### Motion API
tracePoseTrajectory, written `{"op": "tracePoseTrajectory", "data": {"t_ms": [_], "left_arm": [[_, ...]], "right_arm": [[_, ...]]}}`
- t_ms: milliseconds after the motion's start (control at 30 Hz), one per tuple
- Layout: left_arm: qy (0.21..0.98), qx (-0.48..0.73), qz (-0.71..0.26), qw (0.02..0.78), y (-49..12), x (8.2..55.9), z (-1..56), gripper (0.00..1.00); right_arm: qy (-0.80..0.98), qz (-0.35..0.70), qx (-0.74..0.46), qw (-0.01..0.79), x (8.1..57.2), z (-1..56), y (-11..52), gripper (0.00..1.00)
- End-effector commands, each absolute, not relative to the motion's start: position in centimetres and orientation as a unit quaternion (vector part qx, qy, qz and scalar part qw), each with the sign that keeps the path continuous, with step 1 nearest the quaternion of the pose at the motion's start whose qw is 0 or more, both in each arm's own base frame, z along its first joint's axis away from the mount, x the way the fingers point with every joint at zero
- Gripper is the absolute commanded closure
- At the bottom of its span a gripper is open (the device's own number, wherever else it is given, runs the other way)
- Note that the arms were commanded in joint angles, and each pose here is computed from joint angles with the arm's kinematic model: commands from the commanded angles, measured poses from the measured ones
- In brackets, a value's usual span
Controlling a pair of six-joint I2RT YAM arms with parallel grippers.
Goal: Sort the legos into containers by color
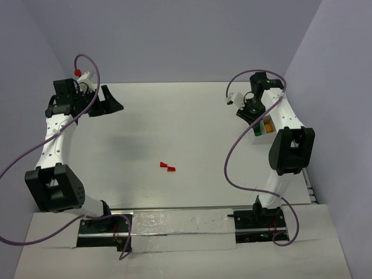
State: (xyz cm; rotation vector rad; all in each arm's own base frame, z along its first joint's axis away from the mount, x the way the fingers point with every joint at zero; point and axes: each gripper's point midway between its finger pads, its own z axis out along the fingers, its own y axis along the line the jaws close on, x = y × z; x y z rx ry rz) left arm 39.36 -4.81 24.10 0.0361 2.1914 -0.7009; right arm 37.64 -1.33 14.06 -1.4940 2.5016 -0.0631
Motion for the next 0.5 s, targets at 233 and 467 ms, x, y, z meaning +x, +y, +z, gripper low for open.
{"op": "tracePoseTrajectory", "data": {"t_ms": [233, 467], "left_arm": [[0.862, 0.029, -0.285, 0.419, -5.7, 40.3, 25.4, 0.01], [0.862, 0.028, -0.281, 0.420, -5.7, 40.2, 25.4, 0.01]], "right_arm": [[0.828, -0.055, -0.553, 0.077, 38.3, 13.7, -3.3, 0.68], [0.815, -0.060, -0.572, 0.067, 39.2, 13.1, -3.8, 0.68]]}}
